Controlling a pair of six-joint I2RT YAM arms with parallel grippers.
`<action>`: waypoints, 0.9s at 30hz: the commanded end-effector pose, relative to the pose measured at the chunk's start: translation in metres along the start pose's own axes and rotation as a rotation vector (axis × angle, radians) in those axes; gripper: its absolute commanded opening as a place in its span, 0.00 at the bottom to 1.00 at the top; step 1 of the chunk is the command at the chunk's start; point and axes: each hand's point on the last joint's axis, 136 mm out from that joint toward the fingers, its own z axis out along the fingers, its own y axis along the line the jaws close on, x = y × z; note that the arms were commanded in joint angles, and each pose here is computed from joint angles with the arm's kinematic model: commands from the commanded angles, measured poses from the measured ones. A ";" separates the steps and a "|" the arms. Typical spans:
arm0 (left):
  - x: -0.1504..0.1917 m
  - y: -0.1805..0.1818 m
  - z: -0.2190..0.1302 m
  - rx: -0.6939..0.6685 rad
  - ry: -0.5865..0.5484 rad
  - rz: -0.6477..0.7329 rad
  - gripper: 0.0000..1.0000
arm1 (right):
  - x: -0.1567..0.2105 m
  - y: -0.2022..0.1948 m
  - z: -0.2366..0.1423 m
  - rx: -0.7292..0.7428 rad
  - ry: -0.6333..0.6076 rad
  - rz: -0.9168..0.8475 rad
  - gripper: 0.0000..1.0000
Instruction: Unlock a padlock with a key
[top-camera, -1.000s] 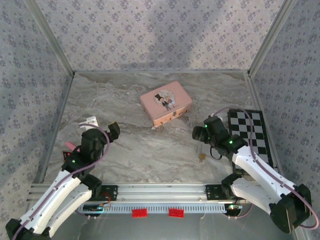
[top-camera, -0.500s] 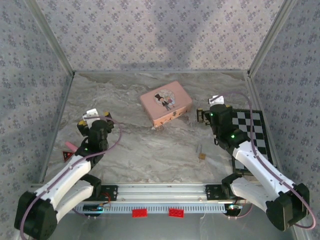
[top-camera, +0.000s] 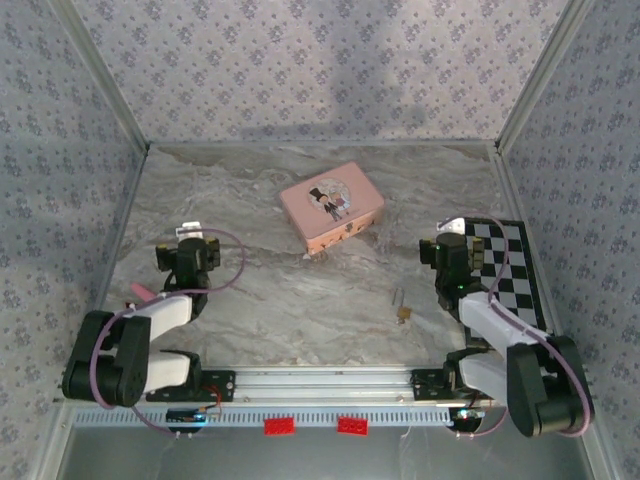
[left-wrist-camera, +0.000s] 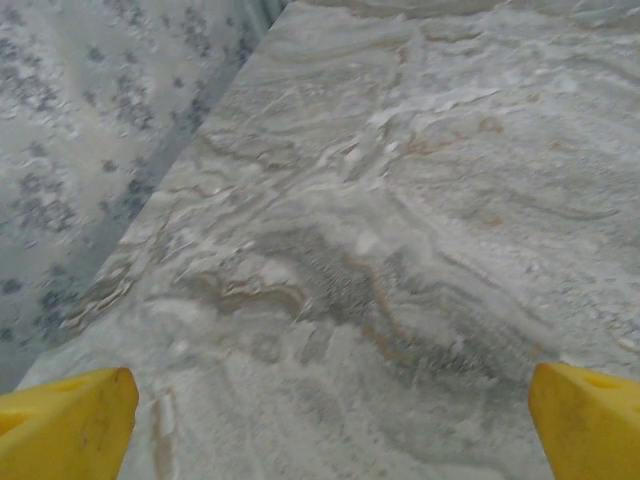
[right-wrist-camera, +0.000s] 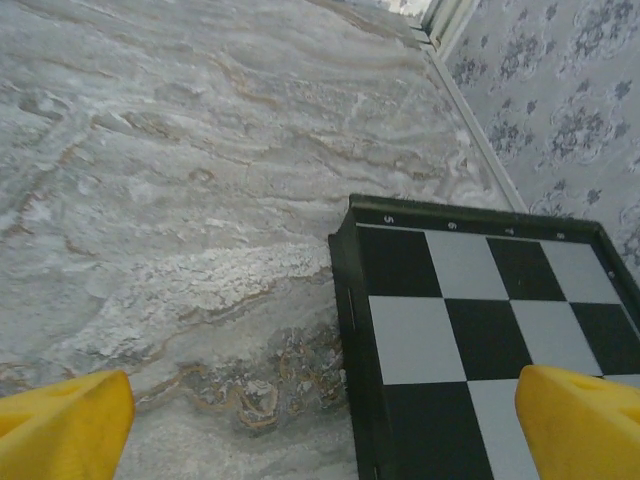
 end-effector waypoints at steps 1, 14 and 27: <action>-0.035 -0.012 0.004 0.086 -0.137 -0.037 1.00 | -0.017 -0.001 0.010 0.011 -0.111 0.076 0.99; -0.021 -0.027 0.047 0.215 -0.079 -0.128 1.00 | -0.017 0.027 0.040 -0.235 -0.204 0.088 0.99; -0.018 -0.026 0.048 0.212 -0.058 -0.133 1.00 | -0.008 0.011 0.064 -0.168 -0.108 0.159 0.99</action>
